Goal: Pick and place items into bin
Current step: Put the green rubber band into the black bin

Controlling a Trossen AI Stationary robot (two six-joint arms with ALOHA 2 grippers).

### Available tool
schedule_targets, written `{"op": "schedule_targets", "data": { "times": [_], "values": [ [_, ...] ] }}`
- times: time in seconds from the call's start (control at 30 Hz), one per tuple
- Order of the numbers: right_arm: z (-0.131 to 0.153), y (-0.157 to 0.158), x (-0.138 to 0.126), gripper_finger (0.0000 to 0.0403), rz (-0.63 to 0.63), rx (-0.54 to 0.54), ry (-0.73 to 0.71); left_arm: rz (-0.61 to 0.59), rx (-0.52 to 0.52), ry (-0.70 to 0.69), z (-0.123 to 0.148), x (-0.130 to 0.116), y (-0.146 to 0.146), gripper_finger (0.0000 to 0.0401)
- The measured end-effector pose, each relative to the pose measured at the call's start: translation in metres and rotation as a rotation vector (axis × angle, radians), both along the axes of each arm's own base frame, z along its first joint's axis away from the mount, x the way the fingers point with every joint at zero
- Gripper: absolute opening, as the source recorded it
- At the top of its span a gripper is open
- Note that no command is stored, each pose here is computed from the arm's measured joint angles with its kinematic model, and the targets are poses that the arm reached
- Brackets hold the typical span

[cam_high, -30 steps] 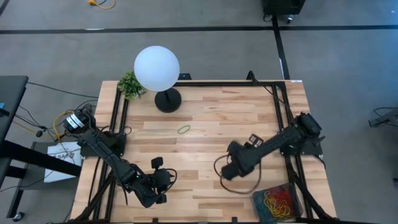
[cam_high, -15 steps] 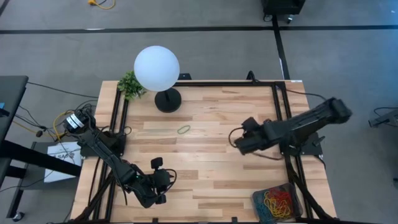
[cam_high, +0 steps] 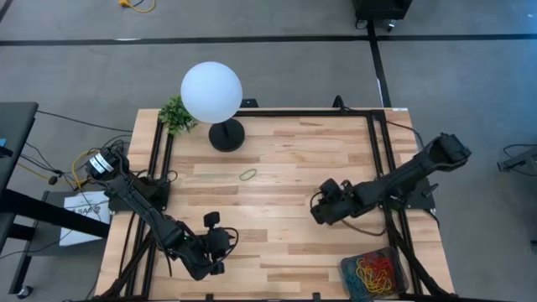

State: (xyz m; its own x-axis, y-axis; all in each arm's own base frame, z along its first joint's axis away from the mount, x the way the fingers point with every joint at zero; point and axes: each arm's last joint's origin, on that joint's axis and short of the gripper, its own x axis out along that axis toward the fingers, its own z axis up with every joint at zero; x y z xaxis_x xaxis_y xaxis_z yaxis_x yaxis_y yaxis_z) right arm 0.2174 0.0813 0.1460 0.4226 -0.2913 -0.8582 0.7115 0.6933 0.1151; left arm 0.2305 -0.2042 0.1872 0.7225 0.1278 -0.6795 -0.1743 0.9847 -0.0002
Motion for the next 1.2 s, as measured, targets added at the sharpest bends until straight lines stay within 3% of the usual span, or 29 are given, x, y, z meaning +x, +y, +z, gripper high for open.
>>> {"op": "schedule_targets", "data": {
  "times": [0.2, 0.5, 0.6, 0.7, 0.77, 0.97, 1.13, 1.2],
  "values": [
    [-0.028, 0.003, 0.006, 0.0093, 0.001, -0.027, 0.099, 0.004, -0.001, -0.004, 0.000, 0.001, 0.001, 0.0089],
    [-0.039, 0.002, 0.008, 0.0090, -0.044, -0.063, 0.121, 0.010, 0.006, -0.010, 0.000, 0.001, 0.001, 0.0089],
    [-0.038, 0.001, 0.008, 0.0066, -0.061, -0.044, 0.119, 0.010, 0.006, -0.010, 0.000, 0.001, 0.001, 0.0089],
    [-0.034, 0.003, 0.007, 0.0016, -0.044, -0.034, 0.103, 0.010, 0.006, -0.009, 0.000, 0.001, 0.001, 0.0089],
    [-0.028, 0.005, 0.004, 0.0009, -0.033, -0.009, 0.091, 0.010, 0.006, -0.009, 0.000, 0.001, 0.001, 0.0089],
    [0.022, 0.023, 0.007, 0.0004, 0.065, 0.197, 0.015, 0.010, 0.006, -0.009, 0.000, 0.001, 0.001, 0.0089],
    [0.074, 0.057, 0.001, 0.0002, 0.211, 0.542, -0.027, 0.010, 0.006, -0.009, 0.000, 0.001, 0.001, 0.0089],
    [0.086, 0.074, -0.007, 0.0003, 0.278, 0.624, -0.007, 0.009, 0.004, -0.008, 0.000, 0.001, 0.001, 0.0089]
  ]
}}
